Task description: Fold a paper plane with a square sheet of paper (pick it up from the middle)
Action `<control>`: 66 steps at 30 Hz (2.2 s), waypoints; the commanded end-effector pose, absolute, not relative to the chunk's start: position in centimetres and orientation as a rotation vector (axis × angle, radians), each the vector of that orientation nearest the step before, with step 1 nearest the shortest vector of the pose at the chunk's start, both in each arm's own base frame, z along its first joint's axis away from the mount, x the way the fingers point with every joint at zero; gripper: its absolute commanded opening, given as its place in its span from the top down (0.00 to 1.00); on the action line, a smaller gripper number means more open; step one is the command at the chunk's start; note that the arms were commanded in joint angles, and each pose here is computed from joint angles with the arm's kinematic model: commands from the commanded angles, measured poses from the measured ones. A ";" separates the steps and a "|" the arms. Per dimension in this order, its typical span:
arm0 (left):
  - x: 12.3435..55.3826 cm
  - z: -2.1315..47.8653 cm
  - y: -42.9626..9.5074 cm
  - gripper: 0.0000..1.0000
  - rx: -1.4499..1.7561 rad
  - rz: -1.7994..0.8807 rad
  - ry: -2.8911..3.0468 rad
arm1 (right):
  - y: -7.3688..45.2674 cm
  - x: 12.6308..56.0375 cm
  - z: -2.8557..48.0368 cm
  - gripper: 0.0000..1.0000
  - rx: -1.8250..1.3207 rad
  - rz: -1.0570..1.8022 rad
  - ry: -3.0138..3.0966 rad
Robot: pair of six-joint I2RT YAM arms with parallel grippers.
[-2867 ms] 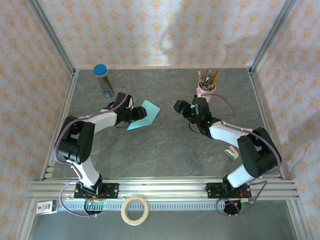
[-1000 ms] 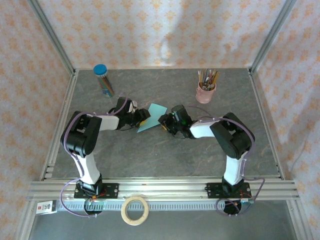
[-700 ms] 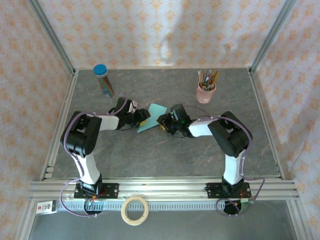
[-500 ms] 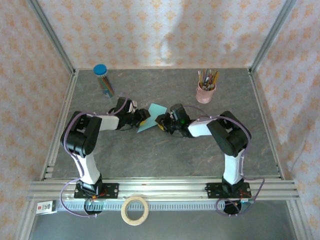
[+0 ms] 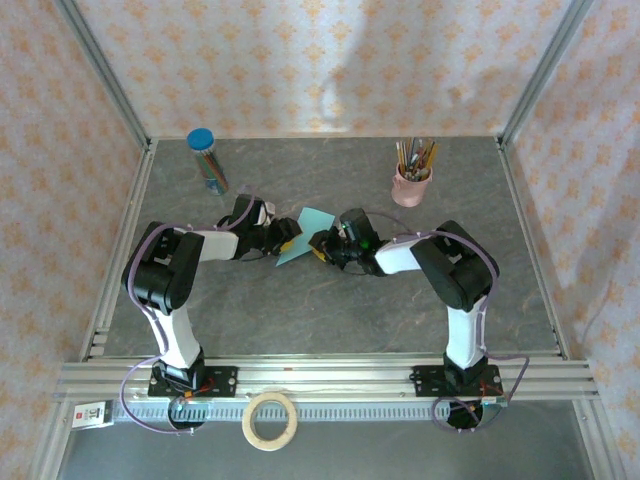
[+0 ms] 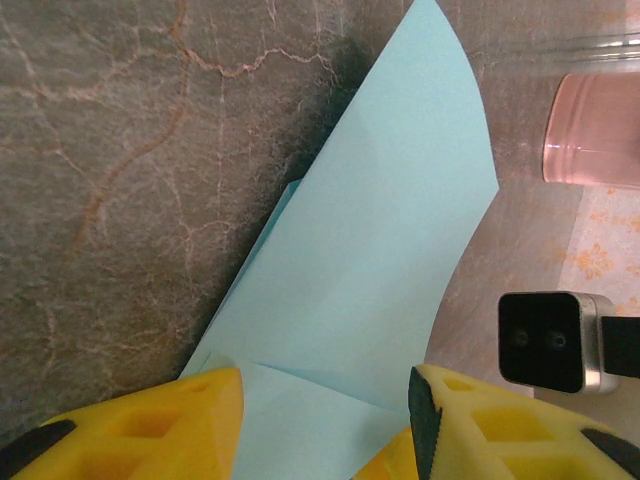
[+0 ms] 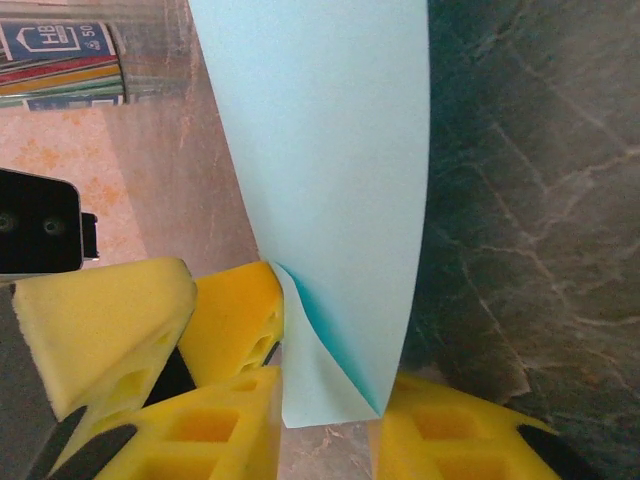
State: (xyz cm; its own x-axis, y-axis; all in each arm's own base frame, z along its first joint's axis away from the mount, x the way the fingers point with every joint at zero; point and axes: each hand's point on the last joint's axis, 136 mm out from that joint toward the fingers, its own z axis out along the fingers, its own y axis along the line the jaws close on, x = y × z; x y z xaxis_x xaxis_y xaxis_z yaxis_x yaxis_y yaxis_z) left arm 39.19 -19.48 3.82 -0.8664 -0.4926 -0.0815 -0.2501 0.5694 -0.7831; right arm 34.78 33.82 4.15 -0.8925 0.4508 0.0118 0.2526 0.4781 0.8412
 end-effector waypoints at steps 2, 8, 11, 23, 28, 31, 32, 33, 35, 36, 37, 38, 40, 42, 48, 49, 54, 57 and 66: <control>38.6 2.3 -19.1 0.49 -0.657 -1.197 2.551 | 33.8 35.6 4.3 0.74 0.630 1.348 2.486; 38.6 2.4 -18.9 0.49 -0.655 -1.197 2.547 | 33.4 36.3 4.8 0.79 0.642 1.335 2.450; 38.6 2.6 -19.0 0.49 -0.650 -1.203 2.542 | 33.2 36.5 4.7 0.82 0.646 1.325 2.451; 39.4 8.4 -19.1 0.38 -0.414 -1.210 2.370 | 31.9 36.8 6.8 0.98 0.640 1.265 2.388; 38.7 11.8 -18.3 0.18 -0.266 -1.100 2.243 | 30.3 36.0 8.1 0.99 0.663 1.227 2.376; 38.1 13.1 -18.3 0.05 -0.175 -1.010 2.196 | 29.2 35.3 8.2 1.00 0.684 1.203 2.389; 37.8 13.2 -18.4 0.01 -0.151 -0.976 2.190 | 28.9 35.1 8.3 1.00 0.691 1.194 2.393; 37.5 13.4 -18.5 0.01 -0.099 -0.927 2.183 | 28.6 34.9 8.3 1.00 0.699 1.184 2.400; 36.9 13.3 -19.1 0.01 -0.021 -0.841 2.183 | 28.1 34.6 8.4 1.00 0.713 1.177 2.403; 36.6 13.2 -19.3 0.01 0.020 -0.795 2.181 | 27.9 34.5 8.6 1.00 0.717 1.175 2.403; 36.2 13.0 -19.6 0.01 0.057 -0.749 2.177 | 27.6 34.4 8.5 1.00 0.724 1.168 2.406; 36.0 12.9 -19.8 0.01 0.090 -0.715 2.174 | 27.5 34.4 8.5 1.00 0.729 1.164 2.412; 35.6 12.6 -20.1 0.01 0.154 -0.649 2.163 | 27.3 34.4 8.7 1.00 0.731 1.171 2.411; 35.2 12.4 -20.5 0.02 0.212 -0.607 2.149 | 27.3 34.4 8.9 1.00 0.733 1.177 2.414; 34.5 11.0 -21.7 0.06 0.343 -0.519 2.123 | 27.4 34.6 9.6 1.00 0.725 1.204 2.419; 34.5 10.6 -21.8 0.07 0.352 -0.510 2.125 | 27.5 34.6 9.6 1.00 0.724 1.209 2.421; 34.1 9.4 -23.6 0.12 0.501 -0.436 2.112 | 27.8 34.8 10.0 1.00 0.718 1.234 2.424; 34.0 8.8 -24.5 0.17 0.574 -0.403 2.100 | 27.9 34.8 10.0 1.00 0.718 1.237 2.431; 34.3 7.4 -26.1 0.40 0.725 -0.282 2.058 | 28.2 34.8 9.7 1.00 0.722 1.257 2.456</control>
